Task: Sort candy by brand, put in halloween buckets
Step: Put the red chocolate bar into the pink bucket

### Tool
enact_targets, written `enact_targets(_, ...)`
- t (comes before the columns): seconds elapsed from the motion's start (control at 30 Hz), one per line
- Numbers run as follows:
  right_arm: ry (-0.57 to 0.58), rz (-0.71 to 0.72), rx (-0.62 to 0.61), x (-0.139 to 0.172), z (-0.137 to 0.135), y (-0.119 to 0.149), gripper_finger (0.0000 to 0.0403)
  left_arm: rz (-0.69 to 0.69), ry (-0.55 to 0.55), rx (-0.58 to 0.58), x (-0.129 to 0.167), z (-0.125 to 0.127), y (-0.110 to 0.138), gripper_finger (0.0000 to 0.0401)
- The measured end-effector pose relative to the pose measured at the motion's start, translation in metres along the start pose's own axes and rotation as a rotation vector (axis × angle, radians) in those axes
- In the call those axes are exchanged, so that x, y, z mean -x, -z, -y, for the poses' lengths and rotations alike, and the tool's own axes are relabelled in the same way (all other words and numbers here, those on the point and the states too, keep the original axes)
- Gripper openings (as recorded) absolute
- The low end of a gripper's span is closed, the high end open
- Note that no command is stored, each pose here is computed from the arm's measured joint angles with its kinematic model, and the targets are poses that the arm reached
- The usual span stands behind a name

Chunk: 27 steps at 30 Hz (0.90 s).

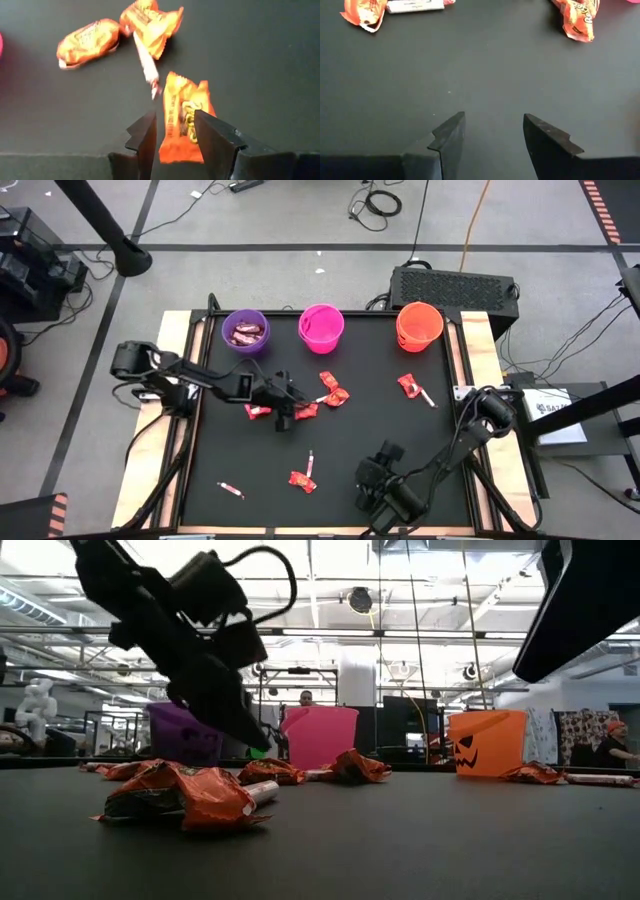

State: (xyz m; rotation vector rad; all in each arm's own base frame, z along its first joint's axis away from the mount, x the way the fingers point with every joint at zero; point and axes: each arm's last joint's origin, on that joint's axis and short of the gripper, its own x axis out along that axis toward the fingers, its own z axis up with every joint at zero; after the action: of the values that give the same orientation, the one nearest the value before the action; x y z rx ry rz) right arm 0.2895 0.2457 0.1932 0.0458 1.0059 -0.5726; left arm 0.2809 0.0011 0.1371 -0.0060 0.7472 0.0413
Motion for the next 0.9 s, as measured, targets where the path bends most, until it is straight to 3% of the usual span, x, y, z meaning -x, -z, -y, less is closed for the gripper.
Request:
enact_targets(0.2,-0.002,0.004,-0.004,-0.001,0.0,-0.001,0.0192,-0.019,0.033,-0.003,-0.02,-0.001,0.01,0.0141)
enact_targets(0.5,-0.003,0.004,-0.002,-0.001,0.0,-0.001,0.0192,0.015,0.036,0.002,-0.019,0.0,0.006,0.0137)
enact_targets(0.6,0.003,0.022,-0.003,-0.001,0.0,-0.002,0.0192,0.0,0.036,0.001,-0.02,0.0,0.008,0.0112)
enact_targets(0.8,0.008,0.042,-0.006,-0.001,0.0,-0.002,0.0192,-0.002,0.036,-0.005,-0.02,0.0,0.008,0.0019)
enact_targets(0.9,0.02,0.073,-0.005,-0.001,0.0,-0.003,0.0192,0.003,0.038,-0.024,-0.02,0.001,0.007,0.0008)
